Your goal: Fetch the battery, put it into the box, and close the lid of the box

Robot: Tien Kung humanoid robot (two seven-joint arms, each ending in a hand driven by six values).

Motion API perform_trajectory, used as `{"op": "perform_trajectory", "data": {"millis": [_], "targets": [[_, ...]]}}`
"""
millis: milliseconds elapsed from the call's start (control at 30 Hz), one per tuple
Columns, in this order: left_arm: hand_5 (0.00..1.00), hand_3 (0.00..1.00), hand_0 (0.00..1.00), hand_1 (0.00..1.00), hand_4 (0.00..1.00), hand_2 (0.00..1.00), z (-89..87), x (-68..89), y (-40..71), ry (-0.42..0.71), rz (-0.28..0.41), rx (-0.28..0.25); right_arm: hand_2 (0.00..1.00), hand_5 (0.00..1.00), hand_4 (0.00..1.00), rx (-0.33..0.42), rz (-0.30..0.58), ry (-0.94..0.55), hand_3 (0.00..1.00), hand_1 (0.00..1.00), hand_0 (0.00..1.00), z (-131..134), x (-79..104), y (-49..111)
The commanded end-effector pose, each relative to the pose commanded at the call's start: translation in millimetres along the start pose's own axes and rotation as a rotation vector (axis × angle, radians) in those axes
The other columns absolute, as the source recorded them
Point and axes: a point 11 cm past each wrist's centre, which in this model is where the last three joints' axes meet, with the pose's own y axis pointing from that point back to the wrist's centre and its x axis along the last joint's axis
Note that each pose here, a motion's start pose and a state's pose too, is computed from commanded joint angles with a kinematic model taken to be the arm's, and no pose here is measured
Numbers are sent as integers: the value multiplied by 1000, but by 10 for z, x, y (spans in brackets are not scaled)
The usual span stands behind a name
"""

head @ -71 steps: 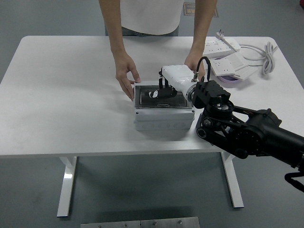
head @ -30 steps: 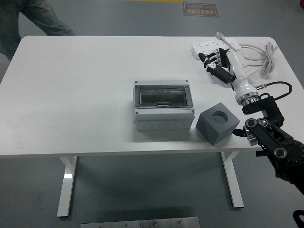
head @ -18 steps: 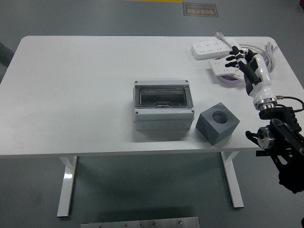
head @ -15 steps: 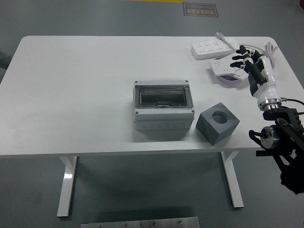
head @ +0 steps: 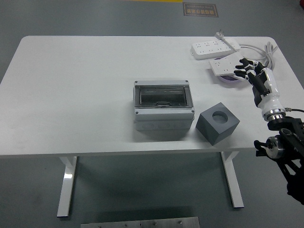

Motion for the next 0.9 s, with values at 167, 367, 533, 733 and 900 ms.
{"op": "perform_trajectory", "data": {"millis": [167,367,533,733,900], "targets": [[226,610,574,711,719,655,9,44,1,1,9,-1,577,548,823,2,-15,25,580,595,681,-30,-7,-5],[226,610,574,710,719,655,16,55,3,9,12,-2,598,547,828,-8,-46,43,595,616,690,-65,-19,-15],[226,611,575,711,719,655,5,25,2,14,7,0,662,537,847,-12,-62,65,652,668,727,-101,-16,-15],[226,611,575,710,719,657,3,7,2,22,5,0,707,522,866,-4,-56,80,716,710,758,-161,12,-21],[229,612,575,710,722,657,4,0,2,28,4,-1,722,305,934,4,-47,81,754,707,766,-213,49,-24]]}}
